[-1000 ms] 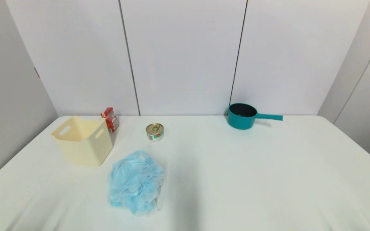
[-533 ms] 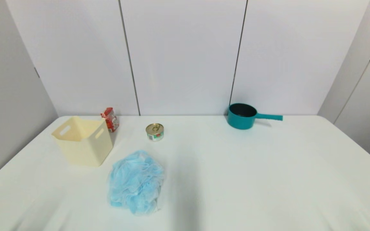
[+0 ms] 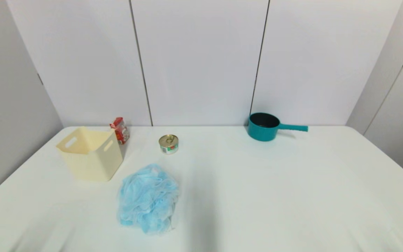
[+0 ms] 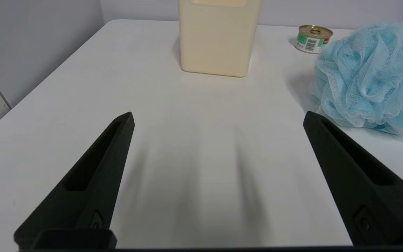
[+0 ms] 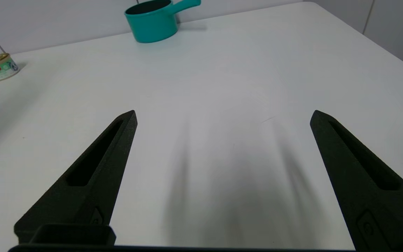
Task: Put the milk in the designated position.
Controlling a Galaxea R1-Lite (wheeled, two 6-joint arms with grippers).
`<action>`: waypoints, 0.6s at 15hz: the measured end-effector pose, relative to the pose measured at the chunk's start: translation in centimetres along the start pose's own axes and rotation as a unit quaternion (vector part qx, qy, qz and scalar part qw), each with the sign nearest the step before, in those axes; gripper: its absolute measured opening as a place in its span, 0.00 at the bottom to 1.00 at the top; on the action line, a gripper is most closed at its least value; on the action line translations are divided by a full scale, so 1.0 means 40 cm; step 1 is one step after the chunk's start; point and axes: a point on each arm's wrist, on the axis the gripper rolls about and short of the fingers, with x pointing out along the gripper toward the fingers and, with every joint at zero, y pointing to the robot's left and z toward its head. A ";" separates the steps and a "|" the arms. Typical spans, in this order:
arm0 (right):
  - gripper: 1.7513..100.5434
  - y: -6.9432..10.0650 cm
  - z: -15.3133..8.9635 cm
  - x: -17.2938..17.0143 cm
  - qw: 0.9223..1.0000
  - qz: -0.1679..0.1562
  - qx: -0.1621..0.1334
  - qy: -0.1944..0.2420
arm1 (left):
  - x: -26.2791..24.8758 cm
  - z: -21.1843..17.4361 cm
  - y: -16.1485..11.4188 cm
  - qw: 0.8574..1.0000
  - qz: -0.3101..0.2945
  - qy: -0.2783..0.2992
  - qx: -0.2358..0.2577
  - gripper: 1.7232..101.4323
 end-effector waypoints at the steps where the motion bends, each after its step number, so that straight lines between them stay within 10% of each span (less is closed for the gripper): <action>1: 0.97 0.000 0.000 0.000 1.000 0.000 0.000 0.000 | 0.000 0.000 0.000 1.000 0.000 0.000 0.000 0.96; 9: 0.97 0.000 0.000 0.000 1.000 0.000 0.000 0.000 | 0.000 0.000 0.000 1.000 0.000 0.000 0.000 0.96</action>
